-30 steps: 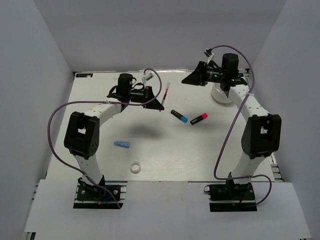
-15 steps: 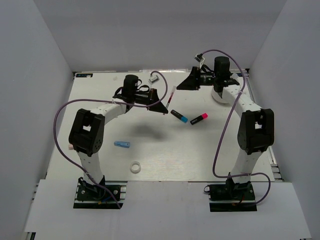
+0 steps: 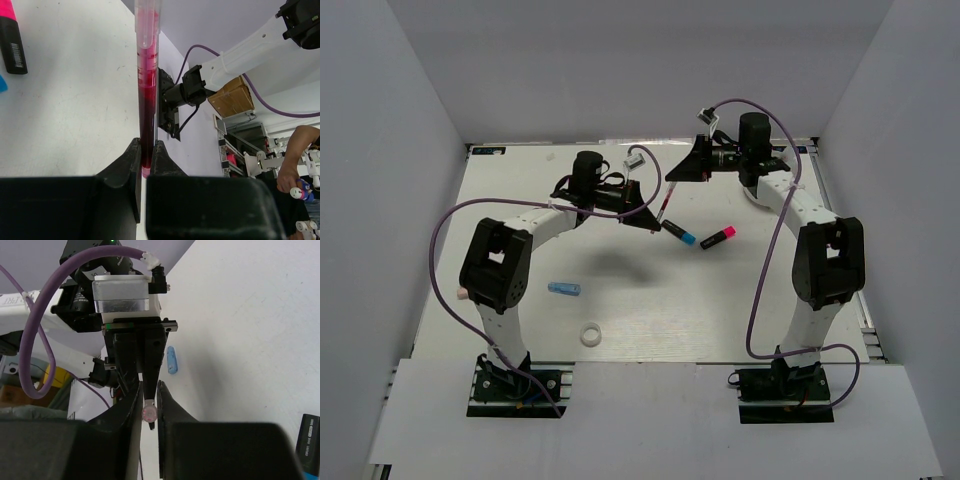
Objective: Sort the stationery into containers
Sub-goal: Place the pen in the storage box.
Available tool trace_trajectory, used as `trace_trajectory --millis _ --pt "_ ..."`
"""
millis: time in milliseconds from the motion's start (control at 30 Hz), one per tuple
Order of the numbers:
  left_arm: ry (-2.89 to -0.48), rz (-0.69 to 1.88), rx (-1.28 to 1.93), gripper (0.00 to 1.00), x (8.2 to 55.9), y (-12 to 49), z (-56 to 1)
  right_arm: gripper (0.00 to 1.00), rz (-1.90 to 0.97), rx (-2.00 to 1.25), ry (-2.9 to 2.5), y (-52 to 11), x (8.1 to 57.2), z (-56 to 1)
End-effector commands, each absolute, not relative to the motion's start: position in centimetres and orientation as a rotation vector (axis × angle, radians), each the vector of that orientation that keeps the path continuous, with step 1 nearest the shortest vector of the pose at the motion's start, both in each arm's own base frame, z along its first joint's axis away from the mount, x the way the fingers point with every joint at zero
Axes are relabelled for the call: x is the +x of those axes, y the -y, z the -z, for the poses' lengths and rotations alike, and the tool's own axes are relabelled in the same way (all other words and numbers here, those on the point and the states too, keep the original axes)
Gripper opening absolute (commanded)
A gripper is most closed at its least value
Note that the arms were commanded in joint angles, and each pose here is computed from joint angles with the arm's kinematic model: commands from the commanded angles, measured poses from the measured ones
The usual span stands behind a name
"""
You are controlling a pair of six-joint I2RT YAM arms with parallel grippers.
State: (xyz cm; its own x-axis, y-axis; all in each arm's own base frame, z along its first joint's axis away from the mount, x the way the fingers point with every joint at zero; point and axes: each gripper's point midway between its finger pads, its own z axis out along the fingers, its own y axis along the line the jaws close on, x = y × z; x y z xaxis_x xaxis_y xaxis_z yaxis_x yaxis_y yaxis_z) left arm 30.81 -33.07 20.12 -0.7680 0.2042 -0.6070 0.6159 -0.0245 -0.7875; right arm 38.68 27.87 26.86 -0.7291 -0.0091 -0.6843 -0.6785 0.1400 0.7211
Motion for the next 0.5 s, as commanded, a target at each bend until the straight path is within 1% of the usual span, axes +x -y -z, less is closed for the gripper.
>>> trace_trajectory --millis 0,33,67,100,133,167,233,267,300,333,400,433,467 --pt "-1.892 1.850 0.911 0.00 30.2 33.1 -21.3 0.10 -1.636 -0.724 -1.817 -28.2 37.9 -28.6" --pt "-1.896 1.844 0.903 0.11 30.2 33.0 -21.4 0.04 -1.628 -0.712 -1.816 -27.6 38.1 -28.7" --pt "-1.907 1.831 0.890 0.25 30.3 33.1 -21.2 0.01 -1.626 -0.702 -1.825 -27.4 38.1 -28.5" --pt "-1.936 1.806 0.856 0.44 30.6 33.1 -21.0 0.00 -1.617 -0.695 -1.831 -27.3 38.2 -28.5" --pt "-1.952 1.784 0.830 0.87 31.1 32.8 -20.8 0.00 -1.602 -0.691 -1.829 -26.9 38.3 -28.7" --pt "-1.950 1.758 0.831 0.98 31.2 32.7 -20.9 0.00 -1.581 -0.675 -1.834 -26.3 38.7 -28.6" --pt "-1.996 1.712 0.766 0.98 32.1 31.8 -20.6 0.00 -1.502 -0.638 -1.842 -24.3 40.0 -28.6" --pt "-1.978 1.658 0.797 0.98 32.4 31.7 -21.0 0.00 -1.460 -0.615 -1.849 -23.7 40.7 -28.6" --pt "-2.050 1.584 0.741 0.98 33.1 30.9 -20.2 0.00 -1.423 -0.609 -1.871 -22.9 41.0 -28.0" --pt "-2.059 1.530 0.737 0.98 33.4 30.7 -20.2 0.00 -1.342 -0.567 -1.863 -20.6 42.7 -28.7" --pt "-2.085 1.369 0.701 0.98 34.6 29.4 -20.2 0.00 -1.165 -0.525 -1.885 -18.1 45.0 -28.4" --pt "-2.093 1.327 0.688 0.98 34.8 29.1 -20.2 0.00 -1.064 -0.500 -1.864 -15.9 46.6 -29.6" --pt "-2.102 1.266 0.664 0.98 35.5 28.3 -20.1 0.00 -0.900 -0.412 -1.879 -12.6 48.8 -29.7"
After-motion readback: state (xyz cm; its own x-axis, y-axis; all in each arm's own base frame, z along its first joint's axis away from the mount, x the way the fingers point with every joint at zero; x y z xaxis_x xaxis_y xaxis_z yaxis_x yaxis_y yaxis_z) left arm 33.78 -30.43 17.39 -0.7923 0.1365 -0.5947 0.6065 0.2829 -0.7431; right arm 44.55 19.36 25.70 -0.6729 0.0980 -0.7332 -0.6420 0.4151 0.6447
